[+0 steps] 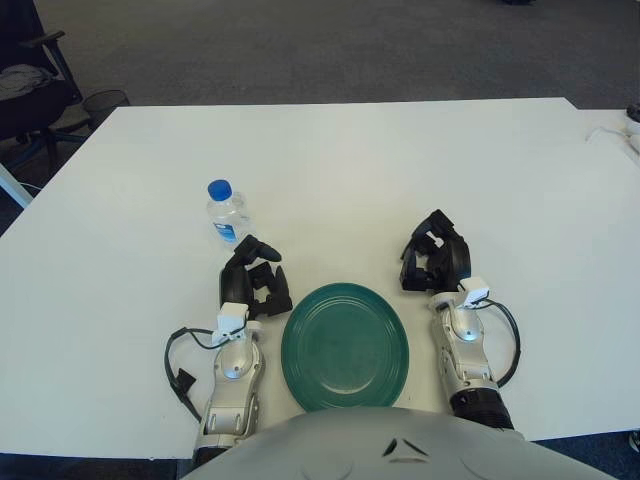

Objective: Put the bottle into the plate.

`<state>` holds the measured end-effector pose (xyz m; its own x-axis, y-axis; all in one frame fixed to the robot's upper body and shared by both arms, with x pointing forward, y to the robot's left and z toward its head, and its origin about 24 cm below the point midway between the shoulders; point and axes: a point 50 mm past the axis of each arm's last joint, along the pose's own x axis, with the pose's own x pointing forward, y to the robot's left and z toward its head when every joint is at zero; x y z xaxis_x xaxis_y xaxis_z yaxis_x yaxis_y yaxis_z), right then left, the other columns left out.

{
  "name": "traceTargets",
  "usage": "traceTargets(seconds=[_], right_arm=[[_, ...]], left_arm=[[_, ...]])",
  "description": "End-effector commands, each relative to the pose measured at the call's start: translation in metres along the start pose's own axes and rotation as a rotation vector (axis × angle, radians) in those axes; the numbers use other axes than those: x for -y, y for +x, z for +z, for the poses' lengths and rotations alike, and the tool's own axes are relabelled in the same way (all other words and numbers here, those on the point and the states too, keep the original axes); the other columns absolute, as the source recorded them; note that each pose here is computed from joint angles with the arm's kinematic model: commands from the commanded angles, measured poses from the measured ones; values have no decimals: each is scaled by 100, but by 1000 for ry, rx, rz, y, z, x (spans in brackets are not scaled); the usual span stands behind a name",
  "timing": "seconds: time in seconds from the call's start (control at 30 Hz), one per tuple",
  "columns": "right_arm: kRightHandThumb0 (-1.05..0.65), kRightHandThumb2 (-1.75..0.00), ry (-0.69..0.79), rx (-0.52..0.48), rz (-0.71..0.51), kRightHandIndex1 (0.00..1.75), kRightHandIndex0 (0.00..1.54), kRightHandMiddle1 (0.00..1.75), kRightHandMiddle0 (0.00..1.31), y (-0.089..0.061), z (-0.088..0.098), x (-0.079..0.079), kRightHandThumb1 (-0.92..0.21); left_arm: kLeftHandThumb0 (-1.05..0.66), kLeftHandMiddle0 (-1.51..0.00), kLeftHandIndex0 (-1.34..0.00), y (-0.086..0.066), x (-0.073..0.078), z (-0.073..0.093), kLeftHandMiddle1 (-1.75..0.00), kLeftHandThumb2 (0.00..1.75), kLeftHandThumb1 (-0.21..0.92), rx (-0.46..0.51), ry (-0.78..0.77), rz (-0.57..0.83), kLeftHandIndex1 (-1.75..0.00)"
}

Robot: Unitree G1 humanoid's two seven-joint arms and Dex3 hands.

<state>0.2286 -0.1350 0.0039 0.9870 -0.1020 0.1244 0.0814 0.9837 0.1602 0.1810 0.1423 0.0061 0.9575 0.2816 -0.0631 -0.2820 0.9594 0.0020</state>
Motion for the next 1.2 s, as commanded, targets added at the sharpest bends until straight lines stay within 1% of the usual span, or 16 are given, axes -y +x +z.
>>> traceTargets(seconds=[0.0, 0.1, 0.33, 0.5, 0.63, 0.7, 0.8, 0.97, 1.0, 1.07, 1.13, 1.17], right_arm=[[0, -166, 27, -90, -45, 165, 89, 175, 63, -17, -20, 4, 1], [0, -167, 26, -91, -46, 165, 89, 175, 63, -18, -20, 4, 1], [0, -167, 15, -99, -43, 165, 90, 175, 64, -20, -20, 4, 2], [0, -168, 21, -101, -38, 165, 90, 175, 63, -21, -21, 5, 2], [0, -167, 24, -101, -35, 166, 89, 175, 63, -21, -22, 5, 2], [0, -167, 24, -101, -34, 166, 89, 175, 63, -21, -22, 5, 1], [0, -167, 25, -105, -32, 167, 88, 175, 62, -21, -22, 5, 1], [0, -166, 30, -110, -28, 167, 88, 175, 62, -22, -22, 7, 0], [0, -166, 32, -111, -26, 167, 88, 175, 62, -22, -22, 6, 0], [0, -165, 35, -113, -24, 167, 87, 175, 61, -22, -22, 6, 0], [0, -165, 35, -114, -22, 168, 87, 175, 61, -22, -23, 6, -1], [0, -165, 34, -114, -21, 168, 87, 175, 61, -22, -23, 6, -1]], left_arm=[[-56, -135, -79, -5, 0, -2, -175, 158, 10, -15, 13, 6, -175], [-56, -135, -79, -6, -1, -2, -175, 158, 10, -10, 25, 13, -175], [-56, -136, -78, -12, -5, -2, -175, 157, 11, 43, 83, 83, -175], [-55, -134, -76, -16, -7, -4, -175, 154, 13, 103, 78, 213, -175], [-52, -130, -72, -22, -12, -13, -175, 148, 18, 137, 63, 348, -175], [-51, -128, -70, -22, -13, -15, -175, 146, 20, 149, 61, 382, -175], [-50, -124, -67, -21, -14, -15, -175, 141, 24, 180, 43, 460, -175], [-46, -104, -58, -19, -15, -16, -175, 127, 35, 204, 1, 547, -175], [-45, -102, -57, -18, -15, -17, -175, 126, 36, 201, -3, 571, -175], [-43, -91, -51, -18, -15, -18, -175, 116, 43, 196, -4, 602, -175], [-43, -83, -49, -17, -14, -19, -175, 113, 46, 175, 18, 644, -175], [-43, -76, -48, -16, -14, -20, -175, 111, 48, 161, 34, 667, -175]])
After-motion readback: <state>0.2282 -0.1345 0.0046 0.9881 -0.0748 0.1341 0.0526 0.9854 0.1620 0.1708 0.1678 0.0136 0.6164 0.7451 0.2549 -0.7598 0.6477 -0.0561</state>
